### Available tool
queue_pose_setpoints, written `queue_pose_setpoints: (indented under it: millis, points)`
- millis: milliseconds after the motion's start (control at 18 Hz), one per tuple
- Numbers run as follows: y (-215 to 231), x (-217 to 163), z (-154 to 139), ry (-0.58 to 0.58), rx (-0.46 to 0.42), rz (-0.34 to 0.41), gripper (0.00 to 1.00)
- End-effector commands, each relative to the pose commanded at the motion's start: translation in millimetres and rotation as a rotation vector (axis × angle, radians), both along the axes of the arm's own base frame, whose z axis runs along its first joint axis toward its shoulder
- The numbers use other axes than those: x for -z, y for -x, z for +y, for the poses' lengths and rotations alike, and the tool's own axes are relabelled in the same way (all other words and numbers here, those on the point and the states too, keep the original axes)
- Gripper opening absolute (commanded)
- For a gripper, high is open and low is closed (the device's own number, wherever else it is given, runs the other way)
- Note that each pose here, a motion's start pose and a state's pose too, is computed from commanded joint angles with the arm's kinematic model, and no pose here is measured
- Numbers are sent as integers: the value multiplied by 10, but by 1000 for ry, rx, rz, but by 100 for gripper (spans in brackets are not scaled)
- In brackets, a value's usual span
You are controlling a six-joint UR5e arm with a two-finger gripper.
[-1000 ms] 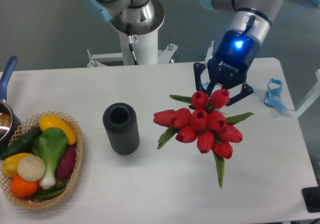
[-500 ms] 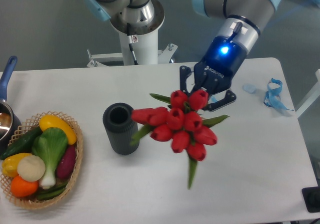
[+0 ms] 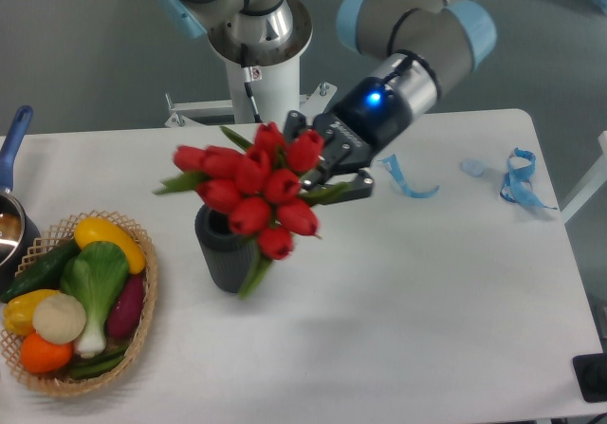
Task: Insert the flowers into the vase
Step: 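Raise the tulips above the vase and align stems over its opening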
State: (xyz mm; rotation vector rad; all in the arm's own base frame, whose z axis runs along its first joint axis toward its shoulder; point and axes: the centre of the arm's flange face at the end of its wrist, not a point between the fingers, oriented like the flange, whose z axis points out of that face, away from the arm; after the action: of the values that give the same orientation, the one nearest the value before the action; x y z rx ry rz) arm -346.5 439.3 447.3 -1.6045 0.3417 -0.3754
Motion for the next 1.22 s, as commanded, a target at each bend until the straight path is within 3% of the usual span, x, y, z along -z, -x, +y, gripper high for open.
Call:
queue_pose_setpoints:
  millis: [611,1222]
  points:
    - [-404,-25,-118,1,17,2,22]
    - [-371,452,-85,15,23,-6,22]
